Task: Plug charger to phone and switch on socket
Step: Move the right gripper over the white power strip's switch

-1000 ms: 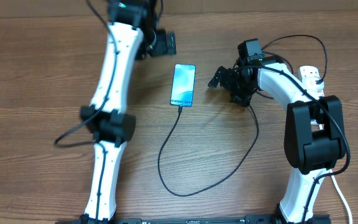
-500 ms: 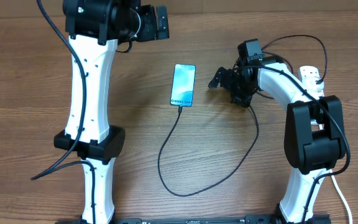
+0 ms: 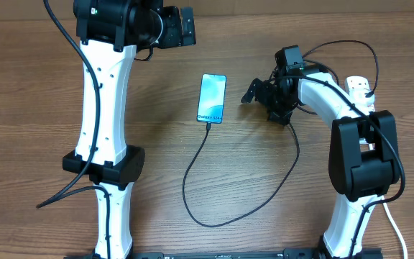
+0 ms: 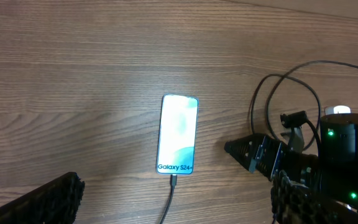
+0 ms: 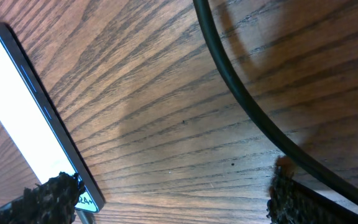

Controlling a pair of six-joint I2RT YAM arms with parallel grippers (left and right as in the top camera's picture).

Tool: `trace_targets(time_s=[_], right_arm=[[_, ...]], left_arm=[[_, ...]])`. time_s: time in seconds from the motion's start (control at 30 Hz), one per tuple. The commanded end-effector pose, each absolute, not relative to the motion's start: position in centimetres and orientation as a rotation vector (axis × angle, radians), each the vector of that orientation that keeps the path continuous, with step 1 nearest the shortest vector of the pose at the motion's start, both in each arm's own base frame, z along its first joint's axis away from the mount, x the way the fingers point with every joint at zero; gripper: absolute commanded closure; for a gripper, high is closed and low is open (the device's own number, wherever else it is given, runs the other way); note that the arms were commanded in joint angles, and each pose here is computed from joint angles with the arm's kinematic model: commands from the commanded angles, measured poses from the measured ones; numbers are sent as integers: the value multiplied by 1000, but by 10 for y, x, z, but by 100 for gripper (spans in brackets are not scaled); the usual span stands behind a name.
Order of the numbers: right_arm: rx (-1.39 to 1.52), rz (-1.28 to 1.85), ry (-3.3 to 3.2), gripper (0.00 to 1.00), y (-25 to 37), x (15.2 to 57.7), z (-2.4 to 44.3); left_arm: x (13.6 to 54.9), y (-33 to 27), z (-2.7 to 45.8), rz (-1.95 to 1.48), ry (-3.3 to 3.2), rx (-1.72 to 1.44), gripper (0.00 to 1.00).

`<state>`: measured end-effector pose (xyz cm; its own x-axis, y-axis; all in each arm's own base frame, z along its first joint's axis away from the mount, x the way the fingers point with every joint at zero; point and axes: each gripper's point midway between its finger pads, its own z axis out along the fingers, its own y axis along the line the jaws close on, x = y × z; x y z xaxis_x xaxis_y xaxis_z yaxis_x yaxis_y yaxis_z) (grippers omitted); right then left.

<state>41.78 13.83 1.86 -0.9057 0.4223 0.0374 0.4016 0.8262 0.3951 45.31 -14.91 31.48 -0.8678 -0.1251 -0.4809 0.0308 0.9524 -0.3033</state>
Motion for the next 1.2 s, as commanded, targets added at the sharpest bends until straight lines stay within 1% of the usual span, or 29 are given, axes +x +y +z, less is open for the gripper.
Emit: trace_targets(time_s=[0.0, 0.1, 0.17, 0.3, 0.4, 0.57, 0.7, 0.73, 0.77, 0.87, 0.97, 1.17], right_arm=[[661, 603, 2978, 0, 139, 412, 15], [659, 638, 2998, 0, 144, 407, 16], [584, 730, 3006, 0, 154, 405, 20], [516, 863, 3009, 9, 167, 401, 30], [507, 873, 2998, 9, 167, 399, 42], [403, 925, 2893, 9, 171, 403, 90], [328, 932, 2747, 8, 169, 408, 150], [314, 918, 2709, 7, 166, 408, 165], [299, 885, 2651, 4, 161, 408, 188], [306, 768, 2555, 3, 143, 403, 224], [382, 591, 2489, 0, 113, 395, 245], [708, 198, 2353, 0, 23, 359, 274]], left_arm=[[454, -147, 313, -386, 2593, -44, 0], [454, -147, 313, -386, 2593, -44, 0], [454, -147, 313, -386, 2593, -44, 0], [454, -147, 313, -386, 2593, -44, 0], [454, -147, 313, -386, 2593, -44, 0], [454, -147, 313, -386, 2593, -44, 0], [454, -147, 313, -386, 2593, -44, 0], [454, -147, 313, -386, 2593, -44, 0], [454, -147, 313, -386, 2593, -44, 0], [454, -147, 313, -386, 2593, -44, 0], [454, -147, 313, -386, 2593, -44, 0], [454, -147, 313, -386, 2593, -44, 0]])
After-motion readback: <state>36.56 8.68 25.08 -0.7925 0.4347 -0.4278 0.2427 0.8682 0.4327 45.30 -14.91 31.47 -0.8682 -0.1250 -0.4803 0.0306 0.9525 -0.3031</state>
